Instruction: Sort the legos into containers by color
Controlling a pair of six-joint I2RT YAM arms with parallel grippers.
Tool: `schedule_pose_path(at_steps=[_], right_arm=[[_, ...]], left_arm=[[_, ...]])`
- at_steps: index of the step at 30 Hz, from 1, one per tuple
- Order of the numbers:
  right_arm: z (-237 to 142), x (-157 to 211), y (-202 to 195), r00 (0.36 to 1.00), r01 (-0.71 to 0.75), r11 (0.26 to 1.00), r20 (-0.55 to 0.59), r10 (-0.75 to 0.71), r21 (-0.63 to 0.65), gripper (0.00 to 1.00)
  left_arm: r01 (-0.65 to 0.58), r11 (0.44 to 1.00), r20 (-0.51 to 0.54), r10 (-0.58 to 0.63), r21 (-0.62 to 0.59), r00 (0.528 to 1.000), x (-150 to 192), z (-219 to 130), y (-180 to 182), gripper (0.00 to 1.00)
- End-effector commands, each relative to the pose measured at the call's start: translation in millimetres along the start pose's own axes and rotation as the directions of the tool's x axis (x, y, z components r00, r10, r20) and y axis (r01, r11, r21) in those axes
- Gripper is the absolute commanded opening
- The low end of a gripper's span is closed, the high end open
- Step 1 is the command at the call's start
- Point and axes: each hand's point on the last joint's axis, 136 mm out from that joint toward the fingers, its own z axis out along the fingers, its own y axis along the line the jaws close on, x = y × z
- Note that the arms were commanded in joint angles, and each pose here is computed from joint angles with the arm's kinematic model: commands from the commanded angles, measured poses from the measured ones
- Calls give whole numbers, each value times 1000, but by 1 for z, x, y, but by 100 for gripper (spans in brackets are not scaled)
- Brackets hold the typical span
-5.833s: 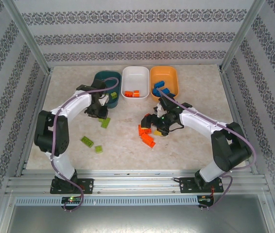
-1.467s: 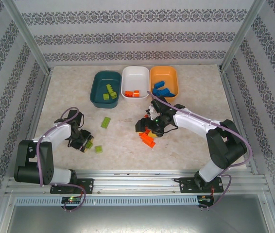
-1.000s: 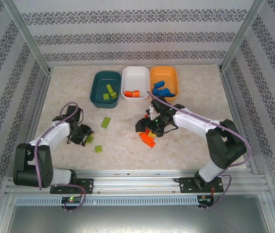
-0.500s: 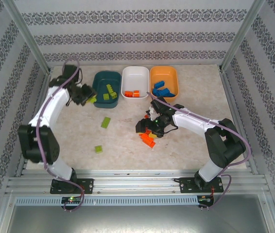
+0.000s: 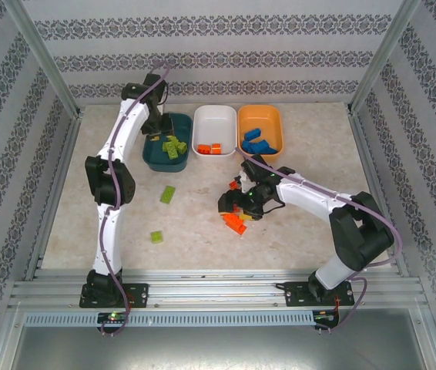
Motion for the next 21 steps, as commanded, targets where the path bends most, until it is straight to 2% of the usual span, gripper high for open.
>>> schedule_pose_path(at_steps=[1,7,13,16,21], right_arm=[[-8,4,-10,1000,-11,1000,18,10,25,81],[-5,1,-10,1000,-20,999,15,20,26,81],[-7,-7,-9,1000,0,999,23,-1,49,78],[-1,-6,-14,1000,23,996,-21,-21,83,74],[-1,-7,-29,985,164,963,-84,-149,216,67]], left_arm=[[-27,999,-42,25,-45,999,13,-14,10,41],[-52,998,-47,50,-35,998,25,-28,5,46],[-112,993,-33,113,23,993,68,-48,-11,57],[-46,993,-36,50,106,998,99,-47,-14,58],[108,965,-62,-96,238,993,152,-34,-12,59]])
